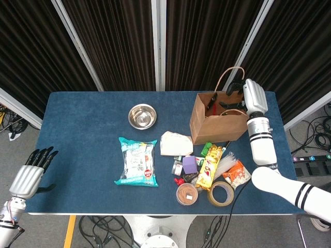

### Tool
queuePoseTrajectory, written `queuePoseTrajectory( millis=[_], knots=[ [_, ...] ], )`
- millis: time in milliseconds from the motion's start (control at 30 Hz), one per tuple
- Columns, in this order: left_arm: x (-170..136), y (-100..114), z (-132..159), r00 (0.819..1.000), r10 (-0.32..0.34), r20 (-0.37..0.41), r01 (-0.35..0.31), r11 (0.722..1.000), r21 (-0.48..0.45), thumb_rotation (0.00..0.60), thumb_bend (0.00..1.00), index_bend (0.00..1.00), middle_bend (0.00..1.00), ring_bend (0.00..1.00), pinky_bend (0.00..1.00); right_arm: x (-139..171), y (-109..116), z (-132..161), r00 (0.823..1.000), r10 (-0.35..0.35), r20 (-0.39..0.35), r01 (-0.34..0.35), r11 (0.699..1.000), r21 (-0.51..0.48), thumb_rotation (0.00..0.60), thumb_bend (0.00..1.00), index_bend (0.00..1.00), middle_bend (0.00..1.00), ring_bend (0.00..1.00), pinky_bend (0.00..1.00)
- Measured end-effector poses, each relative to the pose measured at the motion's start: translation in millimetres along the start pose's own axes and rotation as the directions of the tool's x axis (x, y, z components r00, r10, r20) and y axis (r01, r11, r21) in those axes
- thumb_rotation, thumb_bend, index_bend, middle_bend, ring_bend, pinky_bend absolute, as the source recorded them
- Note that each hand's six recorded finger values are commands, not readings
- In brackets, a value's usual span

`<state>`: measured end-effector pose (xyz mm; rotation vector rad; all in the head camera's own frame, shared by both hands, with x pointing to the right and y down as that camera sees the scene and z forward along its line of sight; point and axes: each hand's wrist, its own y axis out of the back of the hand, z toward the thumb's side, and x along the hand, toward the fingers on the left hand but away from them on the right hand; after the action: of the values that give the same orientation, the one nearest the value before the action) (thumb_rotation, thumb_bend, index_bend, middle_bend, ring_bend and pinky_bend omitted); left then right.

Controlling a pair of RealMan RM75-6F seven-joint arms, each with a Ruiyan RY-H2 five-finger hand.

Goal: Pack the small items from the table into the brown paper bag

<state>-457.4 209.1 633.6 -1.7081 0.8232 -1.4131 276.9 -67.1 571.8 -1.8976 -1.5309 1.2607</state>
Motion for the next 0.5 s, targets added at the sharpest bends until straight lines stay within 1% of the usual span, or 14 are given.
queuePoseTrajectory(
  millis=[333,500],
  knots=[
    [-1,5,-1,1.0,0.013,-0.003,-0.013,1.0,-0.005,0.6,0.06,0.1,0.07,0.0,0.05,20,-4,28,0.996,0.028,-0.083,-0.028,1.0,0.002,0.6,0.01,0.6,0.55,0.39,0.41],
    [-1,8,0,1.0,0.023,-0.003,-0.023,1.0,-0.007,0.6,0.06,0.1,0.07,0.0,0.05,34,-11,48,0.986,0.055,-0.156,-0.055,0.998,0.005,0.6,0.01,0.6,0.55,0.39,0.41]
  ],
)
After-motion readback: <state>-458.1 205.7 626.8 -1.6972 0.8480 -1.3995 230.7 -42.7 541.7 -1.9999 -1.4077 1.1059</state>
